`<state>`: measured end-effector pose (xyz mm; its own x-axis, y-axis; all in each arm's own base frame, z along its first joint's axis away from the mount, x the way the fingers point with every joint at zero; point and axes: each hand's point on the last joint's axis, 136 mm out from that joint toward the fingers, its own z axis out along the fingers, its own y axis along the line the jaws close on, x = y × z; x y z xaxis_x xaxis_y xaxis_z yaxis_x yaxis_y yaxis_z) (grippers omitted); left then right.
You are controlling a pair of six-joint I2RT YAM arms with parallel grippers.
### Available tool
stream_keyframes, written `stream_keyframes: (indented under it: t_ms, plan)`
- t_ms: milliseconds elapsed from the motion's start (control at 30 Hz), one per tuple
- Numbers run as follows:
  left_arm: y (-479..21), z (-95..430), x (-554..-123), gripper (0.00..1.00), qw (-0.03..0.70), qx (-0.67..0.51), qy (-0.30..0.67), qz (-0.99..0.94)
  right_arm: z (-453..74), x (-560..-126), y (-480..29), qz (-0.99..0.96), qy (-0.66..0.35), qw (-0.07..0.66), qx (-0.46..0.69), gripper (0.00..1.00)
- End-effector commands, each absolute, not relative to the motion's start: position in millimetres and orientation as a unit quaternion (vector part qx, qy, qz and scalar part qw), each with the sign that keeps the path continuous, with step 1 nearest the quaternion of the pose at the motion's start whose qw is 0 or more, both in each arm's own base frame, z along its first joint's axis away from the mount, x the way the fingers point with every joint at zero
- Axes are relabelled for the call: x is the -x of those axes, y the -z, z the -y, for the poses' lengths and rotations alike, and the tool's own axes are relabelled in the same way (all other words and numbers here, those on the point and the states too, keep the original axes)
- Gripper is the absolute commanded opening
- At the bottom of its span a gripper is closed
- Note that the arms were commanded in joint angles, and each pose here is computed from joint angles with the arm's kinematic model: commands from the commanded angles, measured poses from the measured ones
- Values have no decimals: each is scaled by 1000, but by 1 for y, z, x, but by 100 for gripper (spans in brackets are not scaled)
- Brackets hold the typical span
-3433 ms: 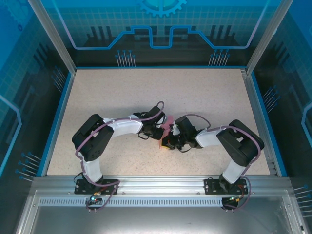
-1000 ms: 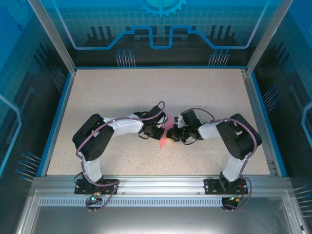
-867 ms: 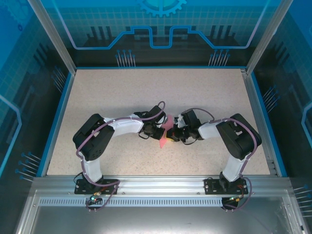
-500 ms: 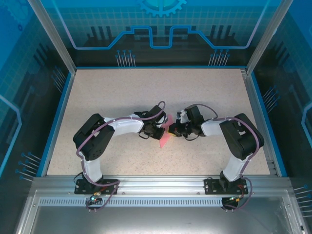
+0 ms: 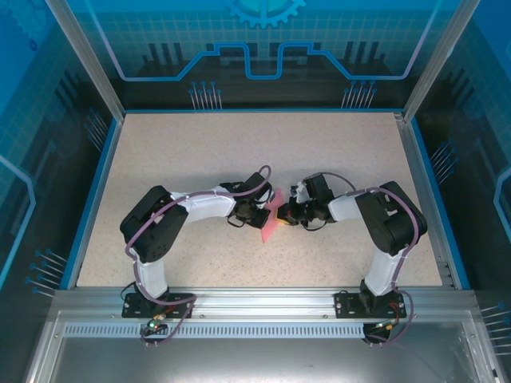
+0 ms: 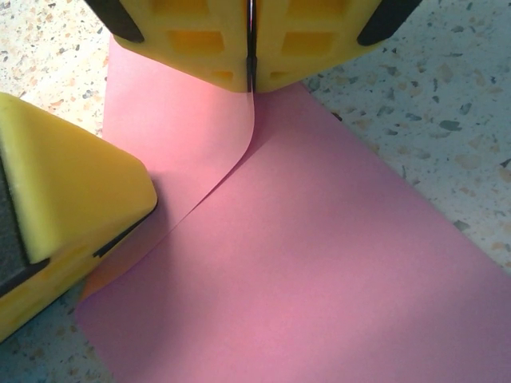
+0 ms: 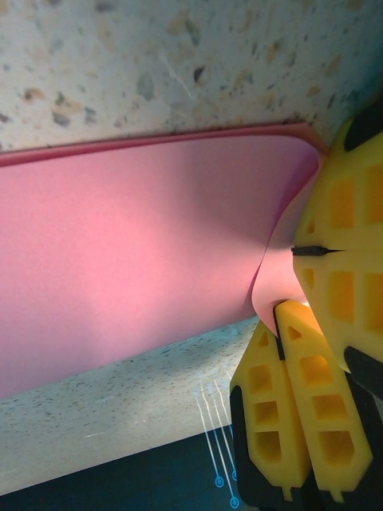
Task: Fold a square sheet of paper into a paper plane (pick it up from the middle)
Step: Third fold the triangle at the center of the table.
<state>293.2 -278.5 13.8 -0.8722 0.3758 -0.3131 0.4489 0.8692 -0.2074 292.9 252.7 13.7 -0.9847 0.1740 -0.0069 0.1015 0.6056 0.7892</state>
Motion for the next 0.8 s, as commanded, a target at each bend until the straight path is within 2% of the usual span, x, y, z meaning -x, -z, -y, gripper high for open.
stream_keyframes:
  t_ms: [0,200,600,767]
  plan:
    - [4,267,-285,9,101,-224,116,-962,-248,-299,-27,-890,-447,47,-82,0]
    - [3,267,-286,9,103,-223,116,-962,-242,-309,-36,-889,-448,60,-78,0]
    - [2,266,-286,9,103,-224,113,-962,-230,-303,3,-904,-414,38,-103,0]
    - [3,265,-285,10,102,-225,112,-963,-232,-311,-22,-889,-444,50,-99,0]
